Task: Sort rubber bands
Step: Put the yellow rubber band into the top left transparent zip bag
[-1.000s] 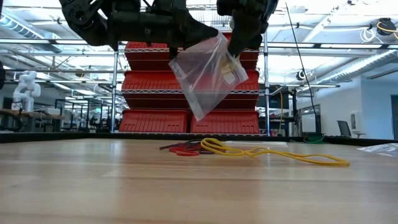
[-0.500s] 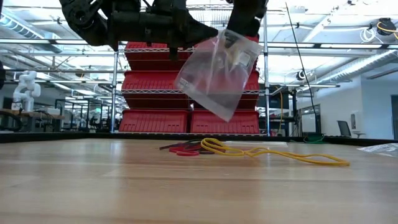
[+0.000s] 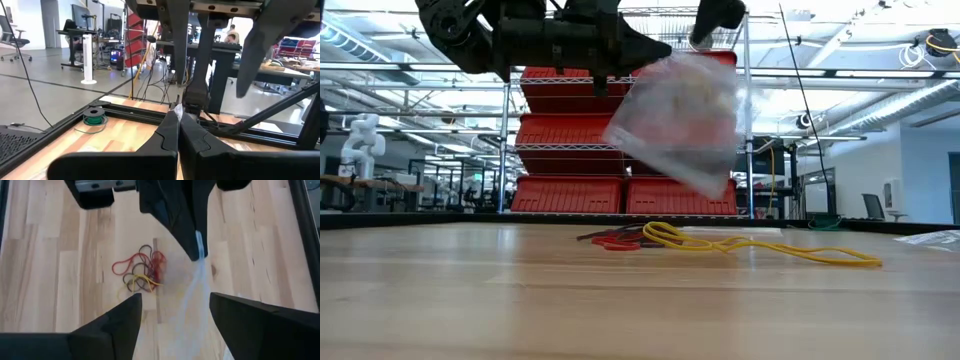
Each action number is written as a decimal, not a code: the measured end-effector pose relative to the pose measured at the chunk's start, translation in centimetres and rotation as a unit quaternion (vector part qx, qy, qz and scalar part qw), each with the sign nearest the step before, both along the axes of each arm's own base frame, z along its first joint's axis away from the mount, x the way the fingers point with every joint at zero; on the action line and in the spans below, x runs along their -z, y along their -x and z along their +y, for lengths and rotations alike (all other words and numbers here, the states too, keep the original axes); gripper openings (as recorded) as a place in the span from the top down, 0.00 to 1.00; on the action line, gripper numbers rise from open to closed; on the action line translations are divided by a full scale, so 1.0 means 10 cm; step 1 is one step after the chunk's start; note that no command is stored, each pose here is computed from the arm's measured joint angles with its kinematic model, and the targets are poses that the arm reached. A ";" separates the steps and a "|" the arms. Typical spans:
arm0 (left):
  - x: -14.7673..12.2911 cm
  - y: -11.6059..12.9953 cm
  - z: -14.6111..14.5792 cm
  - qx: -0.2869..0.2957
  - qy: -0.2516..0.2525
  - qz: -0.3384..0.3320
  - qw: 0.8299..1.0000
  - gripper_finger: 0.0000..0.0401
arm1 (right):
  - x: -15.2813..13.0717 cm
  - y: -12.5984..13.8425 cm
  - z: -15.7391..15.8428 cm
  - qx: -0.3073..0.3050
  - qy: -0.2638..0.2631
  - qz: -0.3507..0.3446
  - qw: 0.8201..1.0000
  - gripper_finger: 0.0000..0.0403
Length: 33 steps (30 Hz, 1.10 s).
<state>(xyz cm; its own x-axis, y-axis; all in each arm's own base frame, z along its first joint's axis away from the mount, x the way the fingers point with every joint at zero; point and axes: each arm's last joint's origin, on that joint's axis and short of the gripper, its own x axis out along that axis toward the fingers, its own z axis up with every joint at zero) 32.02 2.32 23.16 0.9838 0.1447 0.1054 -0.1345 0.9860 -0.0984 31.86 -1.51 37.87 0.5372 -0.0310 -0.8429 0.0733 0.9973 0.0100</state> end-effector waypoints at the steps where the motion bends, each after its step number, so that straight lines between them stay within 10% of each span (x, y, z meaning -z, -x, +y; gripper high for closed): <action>1: 0.00 0.00 0.00 0.002 0.000 0.000 1.000 1.00 | 0.00 0.01 0.00 -0.001 0.002 0.004 1.000 0.46; 16: -0.02 0.02 -0.02 0.035 -0.012 0.009 0.999 1.00 | 0.06 0.14 0.18 0.007 0.067 0.075 0.995 0.98; 22: 0.03 0.21 -0.04 0.038 0.001 0.010 0.999 1.00 | 0.14 0.29 0.27 0.021 0.073 0.020 0.997 1.00; 33: 0.22 0.49 -0.02 0.046 0.000 0.009 0.999 1.00 | 1.17 0.59 0.26 0.024 0.028 -0.207 0.978 1.00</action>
<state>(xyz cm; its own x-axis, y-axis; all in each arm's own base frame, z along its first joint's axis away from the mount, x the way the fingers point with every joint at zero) 27.11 2.09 20.93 0.9947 0.0540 0.0877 -0.0454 0.9942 -0.0971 25.94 1.09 26.16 0.8283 -0.1045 -0.5505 0.1212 0.9926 -0.0061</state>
